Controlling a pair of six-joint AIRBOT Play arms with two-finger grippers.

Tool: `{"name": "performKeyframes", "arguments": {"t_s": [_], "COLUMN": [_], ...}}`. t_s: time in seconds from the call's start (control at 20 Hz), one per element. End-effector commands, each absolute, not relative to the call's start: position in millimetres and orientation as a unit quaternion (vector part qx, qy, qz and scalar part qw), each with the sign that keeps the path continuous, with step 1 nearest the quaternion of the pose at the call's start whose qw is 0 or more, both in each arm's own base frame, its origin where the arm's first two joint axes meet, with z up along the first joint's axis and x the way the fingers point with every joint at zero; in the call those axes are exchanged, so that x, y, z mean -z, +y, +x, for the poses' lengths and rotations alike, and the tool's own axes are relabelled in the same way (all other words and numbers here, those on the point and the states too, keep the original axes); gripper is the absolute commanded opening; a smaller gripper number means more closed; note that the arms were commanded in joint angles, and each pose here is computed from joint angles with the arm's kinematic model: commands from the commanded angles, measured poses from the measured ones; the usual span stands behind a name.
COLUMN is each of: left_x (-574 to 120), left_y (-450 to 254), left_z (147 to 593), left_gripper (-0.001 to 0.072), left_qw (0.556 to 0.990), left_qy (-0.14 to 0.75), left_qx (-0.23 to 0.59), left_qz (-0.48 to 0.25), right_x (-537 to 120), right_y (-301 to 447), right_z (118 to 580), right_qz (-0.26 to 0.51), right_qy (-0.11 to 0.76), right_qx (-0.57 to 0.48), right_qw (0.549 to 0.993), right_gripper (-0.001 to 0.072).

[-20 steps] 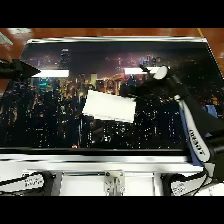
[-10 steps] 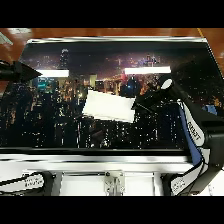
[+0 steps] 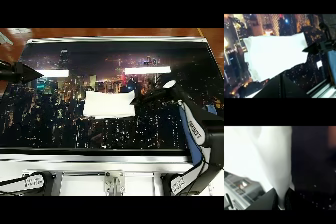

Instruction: Fold the shirts.

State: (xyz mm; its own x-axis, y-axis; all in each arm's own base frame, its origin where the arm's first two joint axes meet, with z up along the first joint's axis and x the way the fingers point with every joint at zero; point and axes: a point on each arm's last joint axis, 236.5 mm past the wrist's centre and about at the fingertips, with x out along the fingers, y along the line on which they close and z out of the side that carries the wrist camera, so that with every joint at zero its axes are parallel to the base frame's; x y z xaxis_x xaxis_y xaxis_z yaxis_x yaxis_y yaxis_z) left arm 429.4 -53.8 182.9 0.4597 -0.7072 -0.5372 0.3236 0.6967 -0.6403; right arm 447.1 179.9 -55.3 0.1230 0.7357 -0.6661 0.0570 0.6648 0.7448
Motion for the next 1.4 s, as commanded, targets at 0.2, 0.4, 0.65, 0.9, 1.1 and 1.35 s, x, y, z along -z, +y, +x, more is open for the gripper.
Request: {"name": "performKeyframes", "arguments": {"t_s": [0.2,0.4,0.65,0.9,1.1,1.35], "left_x": [-182.3,-182.1,-180.7,-179.6,-179.6,-179.6], "left_y": [-69.8,-70.1,-72.7,-74.9,-75.0,-76.1], "left_z": [427.5,427.2,420.9,415.5,415.5,415.3], "left_gripper": [0.0042,0.0041,0.0042,0.0042,0.0042,0.0041], "left_qw": [0.819,0.821,0.815,0.809,0.809,0.808], "left_qy": [0.416,0.413,0.418,0.426,0.426,0.426], "left_qx": [0.331,0.336,0.349,0.357,0.357,0.358], "left_qz": [-0.214,-0.206,-0.195,-0.194,-0.194,-0.194], "right_x": [-127.2,-169.6,-176.5,-156.8,-149.0,-148.5], "right_y": [46.7,-44.4,-152.1,-194.5,-213.0,-225.2], "right_z": [458.5,410.8,359.5,332.9,319.3,347.9], "right_qz": [0.364,0.355,0.348,0.317,0.287,0.318], "right_qy": [0.456,0.439,0.410,0.436,0.452,0.408], "right_qx": [-0.182,-0.074,0.092,0.168,0.206,0.208], "right_qw": [0.791,0.822,0.838,0.825,0.819,0.830], "right_gripper": [0.0072,0.0072,0.0072,0.0073,0.0073,0.0072]}}
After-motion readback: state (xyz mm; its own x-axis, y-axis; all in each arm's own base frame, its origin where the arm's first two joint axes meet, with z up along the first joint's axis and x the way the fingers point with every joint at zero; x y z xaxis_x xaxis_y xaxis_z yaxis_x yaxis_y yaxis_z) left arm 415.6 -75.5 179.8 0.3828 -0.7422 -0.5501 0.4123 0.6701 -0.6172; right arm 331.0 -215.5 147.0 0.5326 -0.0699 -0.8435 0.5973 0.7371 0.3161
